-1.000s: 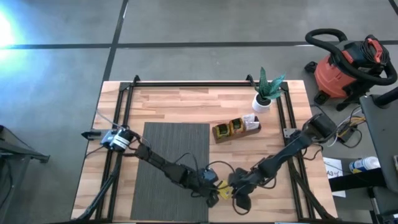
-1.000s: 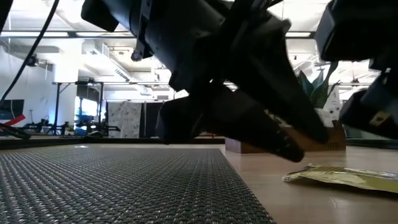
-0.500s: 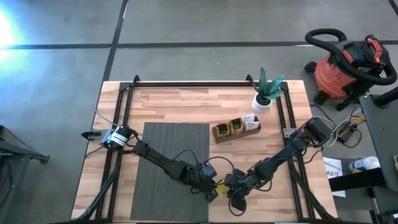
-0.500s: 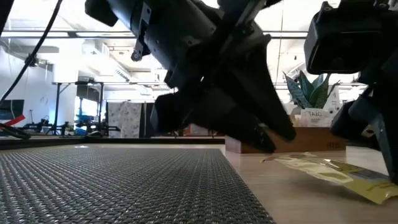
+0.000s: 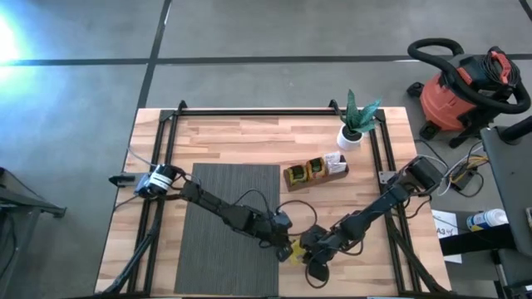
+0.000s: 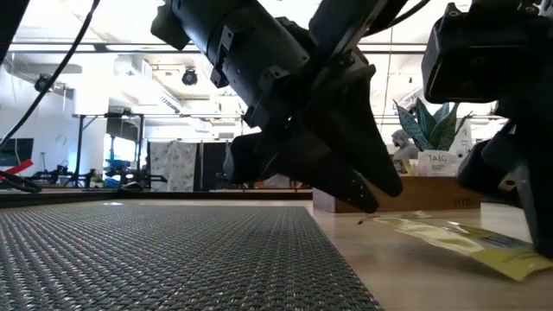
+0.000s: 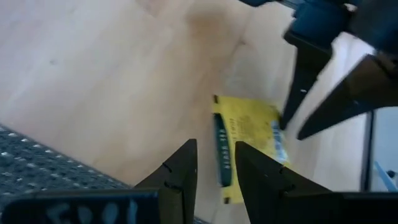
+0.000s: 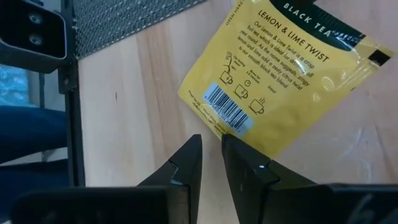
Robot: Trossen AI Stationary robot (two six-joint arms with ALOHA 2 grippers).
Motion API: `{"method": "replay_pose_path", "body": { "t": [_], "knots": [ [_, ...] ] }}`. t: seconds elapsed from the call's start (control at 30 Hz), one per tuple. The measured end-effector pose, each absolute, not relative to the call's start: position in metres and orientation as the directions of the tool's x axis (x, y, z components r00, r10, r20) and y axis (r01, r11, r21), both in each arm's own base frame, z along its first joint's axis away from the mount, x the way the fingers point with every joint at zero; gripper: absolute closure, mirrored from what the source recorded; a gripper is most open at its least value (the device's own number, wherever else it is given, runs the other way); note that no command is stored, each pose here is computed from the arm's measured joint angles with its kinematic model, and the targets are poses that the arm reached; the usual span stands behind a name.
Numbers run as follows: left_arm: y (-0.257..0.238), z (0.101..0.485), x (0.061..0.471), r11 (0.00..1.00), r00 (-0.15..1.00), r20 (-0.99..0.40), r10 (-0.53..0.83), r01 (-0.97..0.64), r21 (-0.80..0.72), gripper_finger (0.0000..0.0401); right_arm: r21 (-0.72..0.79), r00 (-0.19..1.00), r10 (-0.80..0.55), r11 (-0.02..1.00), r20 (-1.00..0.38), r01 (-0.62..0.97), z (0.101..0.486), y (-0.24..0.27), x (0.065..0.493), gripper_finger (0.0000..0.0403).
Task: Pick & Place Tea
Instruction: Put the yellow tea bag into the middle section of the wooden organizer
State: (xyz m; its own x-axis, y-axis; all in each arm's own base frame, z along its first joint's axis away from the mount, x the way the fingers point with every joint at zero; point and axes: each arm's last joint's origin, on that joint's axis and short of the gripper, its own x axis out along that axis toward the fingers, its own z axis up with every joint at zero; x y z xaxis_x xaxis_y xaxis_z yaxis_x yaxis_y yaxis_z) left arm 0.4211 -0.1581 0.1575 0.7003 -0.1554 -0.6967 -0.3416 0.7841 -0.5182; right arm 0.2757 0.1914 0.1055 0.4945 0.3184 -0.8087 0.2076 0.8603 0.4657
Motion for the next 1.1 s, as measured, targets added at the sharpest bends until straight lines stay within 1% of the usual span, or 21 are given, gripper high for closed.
{"method": "replay_pose_path", "body": {
  "t": [0.3, 0.57, 0.67, 0.77, 0.87, 0.9, 1.0, 1.1],
  "knots": [
    [-0.159, 0.156, 0.421, 0.781, 0.696, -0.696, -0.179, -0.329, -0.53, 0.0298, 0.467, 0.554, 0.279, 0.853, -0.785, 0.233, 0.107, 0.183, 0.284, 0.0336],
    [-0.16, 0.153, 0.42, 0.781, 0.669, -0.699, -0.253, -0.285, -0.556, 0.0299, 0.461, 0.567, 0.249, 0.847, -0.785, 0.265, 0.107, 0.171, 0.292, 0.0337],
    [-0.16, 0.153, 0.42, 0.781, 0.668, -0.695, -0.265, -0.274, -0.561, 0.0312, 0.458, 0.569, 0.245, 0.849, -0.785, 0.266, 0.107, 0.169, 0.293, 0.0339],
    [-0.16, 0.156, 0.419, 0.784, 0.673, -0.692, -0.259, -0.271, -0.558, 0.0342, 0.452, 0.569, 0.247, 0.856, -0.784, 0.251, 0.107, 0.169, 0.293, 0.0339],
    [-0.158, 0.162, 0.419, 0.81, 0.682, -0.699, -0.217, -0.274, -0.518, 0.0385, 0.46, 0.564, 0.265, 0.856, -0.782, 0.235, 0.109, 0.169, 0.293, 0.0339],
    [-0.157, 0.164, 0.419, 0.821, 0.686, -0.701, -0.195, -0.277, -0.499, 0.0392, 0.456, 0.565, 0.266, 0.861, -0.781, 0.225, 0.111, 0.169, 0.292, 0.0339],
    [-0.154, 0.177, 0.416, 0.865, 0.687, -0.718, -0.114, -0.287, -0.412, 0.0398, 0.441, 0.568, 0.268, 0.877, -0.778, 0.19, 0.121, 0.167, 0.288, 0.0339],
    [-0.151, 0.196, 0.409, 0.924, 0.675, -0.738, -0.003, -0.28, -0.259, 0.0399, 0.436, 0.582, 0.276, 0.887, -0.765, 0.153, 0.142, 0.164, 0.283, 0.0339]
  ]
}}
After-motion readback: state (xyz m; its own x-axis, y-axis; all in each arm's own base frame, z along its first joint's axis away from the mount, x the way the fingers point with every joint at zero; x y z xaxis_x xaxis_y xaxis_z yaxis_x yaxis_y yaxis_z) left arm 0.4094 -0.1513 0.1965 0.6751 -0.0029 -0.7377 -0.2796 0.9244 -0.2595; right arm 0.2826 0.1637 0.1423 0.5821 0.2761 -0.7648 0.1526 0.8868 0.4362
